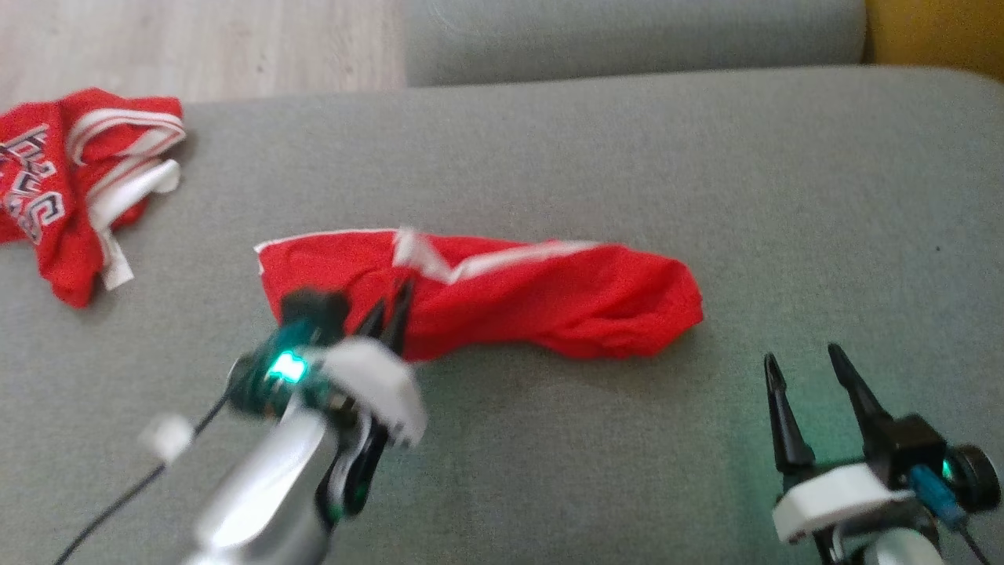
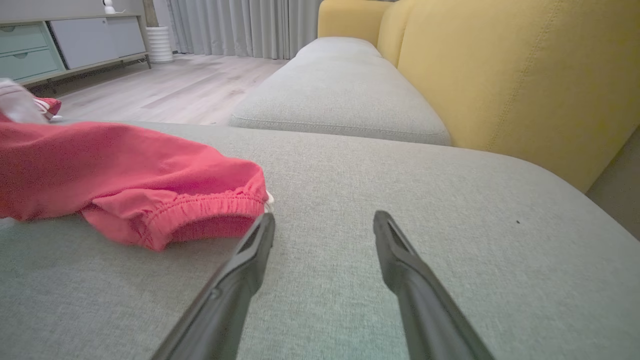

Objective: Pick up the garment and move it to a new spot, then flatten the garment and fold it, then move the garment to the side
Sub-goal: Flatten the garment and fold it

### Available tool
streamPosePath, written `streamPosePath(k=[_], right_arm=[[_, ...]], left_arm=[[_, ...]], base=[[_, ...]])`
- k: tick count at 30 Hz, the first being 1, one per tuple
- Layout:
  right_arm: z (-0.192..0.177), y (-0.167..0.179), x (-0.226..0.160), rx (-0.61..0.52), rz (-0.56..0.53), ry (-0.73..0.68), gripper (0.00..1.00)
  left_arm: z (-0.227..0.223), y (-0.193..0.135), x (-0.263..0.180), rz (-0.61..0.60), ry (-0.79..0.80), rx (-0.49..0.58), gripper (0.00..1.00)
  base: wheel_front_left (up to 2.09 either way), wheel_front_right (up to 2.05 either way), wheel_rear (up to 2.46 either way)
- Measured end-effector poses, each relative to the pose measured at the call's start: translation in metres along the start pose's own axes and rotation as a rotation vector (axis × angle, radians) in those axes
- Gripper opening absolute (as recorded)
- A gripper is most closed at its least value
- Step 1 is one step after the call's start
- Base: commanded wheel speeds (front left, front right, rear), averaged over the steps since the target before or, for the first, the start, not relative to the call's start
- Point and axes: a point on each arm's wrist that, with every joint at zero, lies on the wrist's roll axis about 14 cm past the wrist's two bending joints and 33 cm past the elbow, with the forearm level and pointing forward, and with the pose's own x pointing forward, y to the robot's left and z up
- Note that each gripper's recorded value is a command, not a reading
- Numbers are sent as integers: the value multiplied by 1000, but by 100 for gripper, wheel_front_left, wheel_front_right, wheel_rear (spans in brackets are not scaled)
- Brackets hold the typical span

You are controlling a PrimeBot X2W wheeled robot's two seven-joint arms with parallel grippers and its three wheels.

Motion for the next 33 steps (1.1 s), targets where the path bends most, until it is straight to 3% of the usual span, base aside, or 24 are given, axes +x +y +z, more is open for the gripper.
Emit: streamPosePath(k=[7, 19, 20, 22, 23, 33], right_arm=[[-9, -4, -21, -4, -17, 29, 100], [-16, -9, -23, 1, -37, 61, 100], [-17, -9, -23, 1, -37, 62, 100], [-17, -9, -23, 2, -37, 64, 100], [-18, -9, -23, 2, -37, 66, 100], [-15, -9, -27, 4, -39, 52, 100]], left_arm=[[-40, 16, -54, 114, 14, -129, 0], [-71, 40, -63, 212, -6, -212, 0], [-74, 43, -64, 222, -5, -215, 3], [-79, 44, -65, 224, -5, -218, 63], [-79, 44, -66, 226, -11, -219, 100], [-67, 45, -71, 227, -107, -208, 100]], base=[[0, 0, 0], [0, 0, 0], [0, 0, 0], [0, 0, 0], [0, 0, 0], [0, 0, 0]])
